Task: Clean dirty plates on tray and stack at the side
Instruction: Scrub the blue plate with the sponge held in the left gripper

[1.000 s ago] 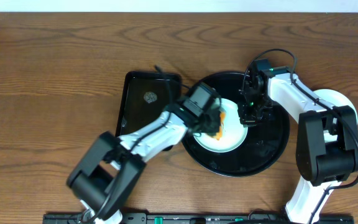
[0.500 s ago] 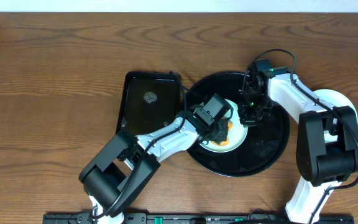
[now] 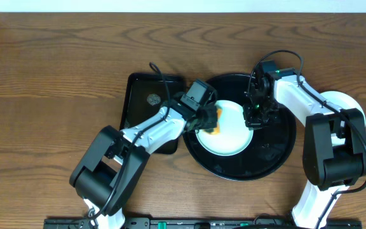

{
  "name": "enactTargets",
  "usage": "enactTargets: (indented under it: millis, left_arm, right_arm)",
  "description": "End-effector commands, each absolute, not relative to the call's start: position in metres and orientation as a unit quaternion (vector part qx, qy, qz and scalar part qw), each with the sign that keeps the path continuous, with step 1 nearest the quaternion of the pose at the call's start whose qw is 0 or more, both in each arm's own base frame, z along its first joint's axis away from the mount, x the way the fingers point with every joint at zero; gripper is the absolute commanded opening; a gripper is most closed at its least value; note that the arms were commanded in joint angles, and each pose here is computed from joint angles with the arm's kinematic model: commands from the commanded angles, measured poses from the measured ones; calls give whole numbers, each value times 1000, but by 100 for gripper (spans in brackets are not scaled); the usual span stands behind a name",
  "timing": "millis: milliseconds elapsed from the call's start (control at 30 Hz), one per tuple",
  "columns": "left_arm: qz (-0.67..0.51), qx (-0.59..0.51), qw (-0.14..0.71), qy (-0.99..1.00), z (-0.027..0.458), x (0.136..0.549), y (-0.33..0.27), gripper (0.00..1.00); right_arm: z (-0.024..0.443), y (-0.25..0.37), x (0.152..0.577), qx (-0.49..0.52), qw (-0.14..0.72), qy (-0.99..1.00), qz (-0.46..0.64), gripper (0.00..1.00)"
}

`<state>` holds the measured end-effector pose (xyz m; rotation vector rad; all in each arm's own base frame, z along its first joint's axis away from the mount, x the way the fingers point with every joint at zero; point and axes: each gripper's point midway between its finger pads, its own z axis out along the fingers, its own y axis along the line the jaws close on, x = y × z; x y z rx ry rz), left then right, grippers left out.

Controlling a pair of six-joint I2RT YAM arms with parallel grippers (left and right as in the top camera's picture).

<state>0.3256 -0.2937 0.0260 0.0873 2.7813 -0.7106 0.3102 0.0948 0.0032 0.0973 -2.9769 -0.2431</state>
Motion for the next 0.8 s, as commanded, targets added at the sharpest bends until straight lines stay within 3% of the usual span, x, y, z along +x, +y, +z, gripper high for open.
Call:
enactTargets:
  millis: [0, 467, 767]
  left_arm:
    - [-276, 72, 158, 945, 48, 322, -314, 8]
    - [-285, 53, 143, 946, 15, 317, -339, 7]
    - [-177, 51, 135, 974, -8, 324, -281, 8]
  right_arm:
    - [-4, 92, 298, 34, 96, -992, -67, 1]
    - [-4, 92, 296, 34, 100, -992, -67, 1]
    - [-4, 92, 296, 34, 100, -992, -67, 1]
